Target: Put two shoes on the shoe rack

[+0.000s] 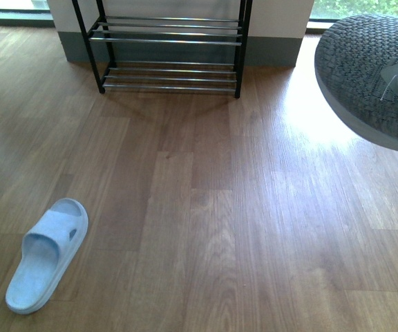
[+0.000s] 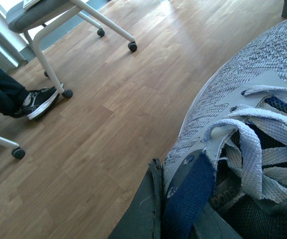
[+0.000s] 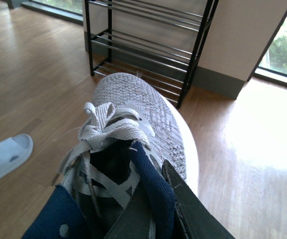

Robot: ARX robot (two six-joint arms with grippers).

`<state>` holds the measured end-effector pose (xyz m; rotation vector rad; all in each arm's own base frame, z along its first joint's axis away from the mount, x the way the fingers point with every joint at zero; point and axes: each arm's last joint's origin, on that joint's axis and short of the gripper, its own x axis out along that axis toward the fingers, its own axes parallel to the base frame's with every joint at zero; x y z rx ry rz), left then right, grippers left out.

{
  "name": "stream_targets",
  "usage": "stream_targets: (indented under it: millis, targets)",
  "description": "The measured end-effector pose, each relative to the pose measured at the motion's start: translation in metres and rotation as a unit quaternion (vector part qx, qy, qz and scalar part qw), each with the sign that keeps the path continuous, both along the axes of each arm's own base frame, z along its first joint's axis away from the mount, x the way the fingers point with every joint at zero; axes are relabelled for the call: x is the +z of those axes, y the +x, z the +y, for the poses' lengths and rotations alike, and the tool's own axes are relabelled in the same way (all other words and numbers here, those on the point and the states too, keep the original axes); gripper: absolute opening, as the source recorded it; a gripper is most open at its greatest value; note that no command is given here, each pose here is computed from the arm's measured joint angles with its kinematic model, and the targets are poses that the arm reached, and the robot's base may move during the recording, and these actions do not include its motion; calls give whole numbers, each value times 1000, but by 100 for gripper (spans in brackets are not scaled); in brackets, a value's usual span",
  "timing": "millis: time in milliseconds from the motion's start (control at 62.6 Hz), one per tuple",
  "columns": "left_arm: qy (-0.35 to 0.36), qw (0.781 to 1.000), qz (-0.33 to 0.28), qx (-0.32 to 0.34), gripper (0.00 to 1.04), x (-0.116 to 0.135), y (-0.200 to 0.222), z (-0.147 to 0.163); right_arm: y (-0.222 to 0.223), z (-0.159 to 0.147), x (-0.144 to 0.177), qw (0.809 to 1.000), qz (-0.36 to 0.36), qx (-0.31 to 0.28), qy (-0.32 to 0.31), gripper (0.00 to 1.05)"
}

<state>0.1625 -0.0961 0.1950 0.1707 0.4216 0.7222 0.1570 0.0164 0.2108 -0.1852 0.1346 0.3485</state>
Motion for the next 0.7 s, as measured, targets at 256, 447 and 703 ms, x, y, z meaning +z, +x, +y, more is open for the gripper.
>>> stream_targets:
  millis: [256, 447, 703]
  targets:
    - [4, 1000, -2, 2, 1, 1, 0, 1, 0, 1, 0, 1000, 0, 16, 3, 1]
    - [-1, 1000, 1, -3, 1, 0, -1, -1, 0, 0, 0, 1000, 0, -3, 0, 1]
    - [2, 1000, -1, -1, 1, 0, -1, 0, 0, 0, 0, 1000, 1, -2, 0, 1]
